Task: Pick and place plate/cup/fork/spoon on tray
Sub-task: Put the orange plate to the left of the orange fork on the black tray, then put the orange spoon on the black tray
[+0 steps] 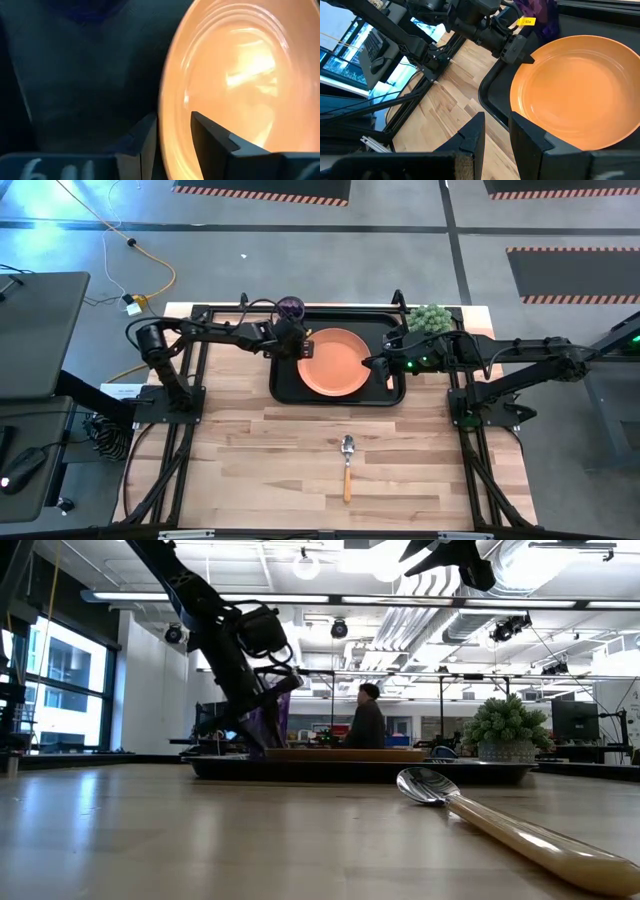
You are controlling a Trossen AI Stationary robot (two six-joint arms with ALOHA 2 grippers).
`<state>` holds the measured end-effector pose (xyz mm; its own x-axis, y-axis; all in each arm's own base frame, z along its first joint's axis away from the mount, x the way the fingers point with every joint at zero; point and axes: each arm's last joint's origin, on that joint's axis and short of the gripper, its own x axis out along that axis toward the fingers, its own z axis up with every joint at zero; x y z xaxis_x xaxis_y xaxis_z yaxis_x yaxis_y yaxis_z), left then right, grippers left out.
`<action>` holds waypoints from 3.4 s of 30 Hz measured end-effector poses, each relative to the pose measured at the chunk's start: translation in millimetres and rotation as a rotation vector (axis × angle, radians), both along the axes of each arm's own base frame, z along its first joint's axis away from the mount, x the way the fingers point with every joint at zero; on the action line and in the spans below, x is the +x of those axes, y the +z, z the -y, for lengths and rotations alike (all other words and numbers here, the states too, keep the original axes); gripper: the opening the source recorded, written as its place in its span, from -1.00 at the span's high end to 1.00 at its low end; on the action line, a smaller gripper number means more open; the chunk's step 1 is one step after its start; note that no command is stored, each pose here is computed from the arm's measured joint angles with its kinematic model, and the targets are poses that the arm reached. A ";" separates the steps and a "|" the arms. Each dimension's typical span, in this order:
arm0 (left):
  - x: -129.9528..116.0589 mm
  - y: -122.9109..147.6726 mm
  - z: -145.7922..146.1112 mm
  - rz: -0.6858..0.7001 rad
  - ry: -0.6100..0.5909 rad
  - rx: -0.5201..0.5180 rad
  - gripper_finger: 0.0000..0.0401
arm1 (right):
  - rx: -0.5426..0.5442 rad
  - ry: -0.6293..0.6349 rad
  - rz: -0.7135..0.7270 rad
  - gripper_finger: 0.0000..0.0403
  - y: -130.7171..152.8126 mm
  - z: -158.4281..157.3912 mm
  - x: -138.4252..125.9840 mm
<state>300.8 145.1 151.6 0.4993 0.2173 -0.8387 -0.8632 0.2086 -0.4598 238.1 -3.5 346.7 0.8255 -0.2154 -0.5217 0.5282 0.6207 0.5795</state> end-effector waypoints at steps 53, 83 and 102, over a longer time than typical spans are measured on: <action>-88.9 183.1 75.1 0.487 -0.600 0.523 0.45 | 0.180 -0.057 0.480 0.61 37.3 -88.1 -3.9; -114.5 200.6 85.0 0.563 -0.557 0.519 0.45 | 0.182 0.035 -0.003 0.61 40.6 -136.4 78.9; -118.7 189.2 86.4 0.444 -0.608 0.488 0.45 | 0.497 -0.154 -0.399 0.61 -44.1 -180.3 103.7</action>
